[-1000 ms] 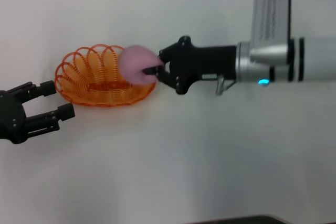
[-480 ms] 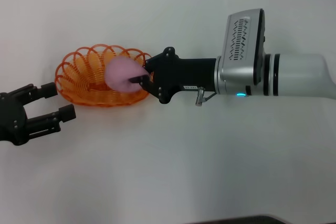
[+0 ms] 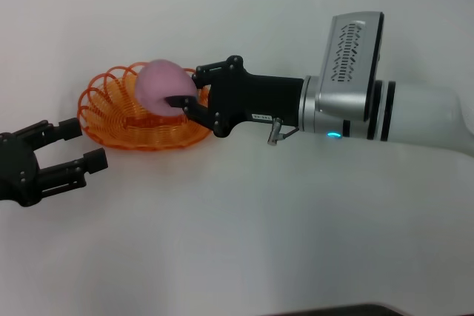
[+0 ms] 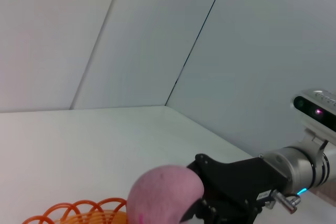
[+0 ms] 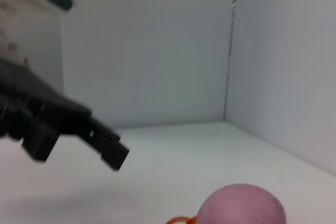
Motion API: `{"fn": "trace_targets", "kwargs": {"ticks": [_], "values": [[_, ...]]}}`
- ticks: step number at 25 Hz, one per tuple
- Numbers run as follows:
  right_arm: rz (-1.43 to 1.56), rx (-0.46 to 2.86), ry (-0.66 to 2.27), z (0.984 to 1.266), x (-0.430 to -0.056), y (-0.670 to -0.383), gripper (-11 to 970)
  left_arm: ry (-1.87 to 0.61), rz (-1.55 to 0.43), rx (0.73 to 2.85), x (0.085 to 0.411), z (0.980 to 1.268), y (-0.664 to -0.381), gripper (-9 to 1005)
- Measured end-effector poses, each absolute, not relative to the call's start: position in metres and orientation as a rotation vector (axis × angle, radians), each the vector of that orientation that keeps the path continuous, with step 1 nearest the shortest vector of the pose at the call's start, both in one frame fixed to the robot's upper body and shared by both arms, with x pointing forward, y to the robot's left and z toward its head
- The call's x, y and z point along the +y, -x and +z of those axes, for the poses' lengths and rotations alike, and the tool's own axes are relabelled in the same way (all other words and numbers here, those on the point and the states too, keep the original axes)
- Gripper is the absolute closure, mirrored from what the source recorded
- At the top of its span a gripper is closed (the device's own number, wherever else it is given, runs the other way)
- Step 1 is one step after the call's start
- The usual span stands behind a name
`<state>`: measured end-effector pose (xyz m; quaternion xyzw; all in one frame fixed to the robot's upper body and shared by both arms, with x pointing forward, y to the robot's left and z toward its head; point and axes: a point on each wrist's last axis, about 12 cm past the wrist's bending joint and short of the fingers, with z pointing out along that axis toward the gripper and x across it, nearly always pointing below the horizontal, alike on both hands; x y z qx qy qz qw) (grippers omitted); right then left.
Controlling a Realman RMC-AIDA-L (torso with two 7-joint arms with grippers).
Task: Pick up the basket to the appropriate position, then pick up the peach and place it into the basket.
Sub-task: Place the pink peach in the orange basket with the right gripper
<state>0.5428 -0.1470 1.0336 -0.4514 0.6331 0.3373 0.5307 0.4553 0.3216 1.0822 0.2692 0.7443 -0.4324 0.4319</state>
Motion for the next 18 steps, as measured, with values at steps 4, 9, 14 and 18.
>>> {"fn": "trace_targets", "kwargs": {"ticks": [4, 9, 14, 18], "values": [[0.805, 1.502, 1.073, 1.0335, -0.1457, -0.5413, 781, -0.672, -1.078, 1.857, 0.3219, 1.0820, -0.4550, 152], [0.816, 1.505, 1.059, 1.0340, -0.1434, -0.5409, 477, -0.667, -1.077, 1.858, 0.3227, 1.0818, -0.4542, 152], [0.829, 1.502, 1.047, 1.0347, -0.1420, -0.5398, 362, -0.672, -1.080, 1.859, 0.3221, 1.0817, -0.4542, 152], [0.829, 1.502, 1.039, 1.0350, -0.1420, -0.5402, 270, -0.679, -1.085, 1.855, 0.3212, 1.0824, -0.4548, 152]]}}
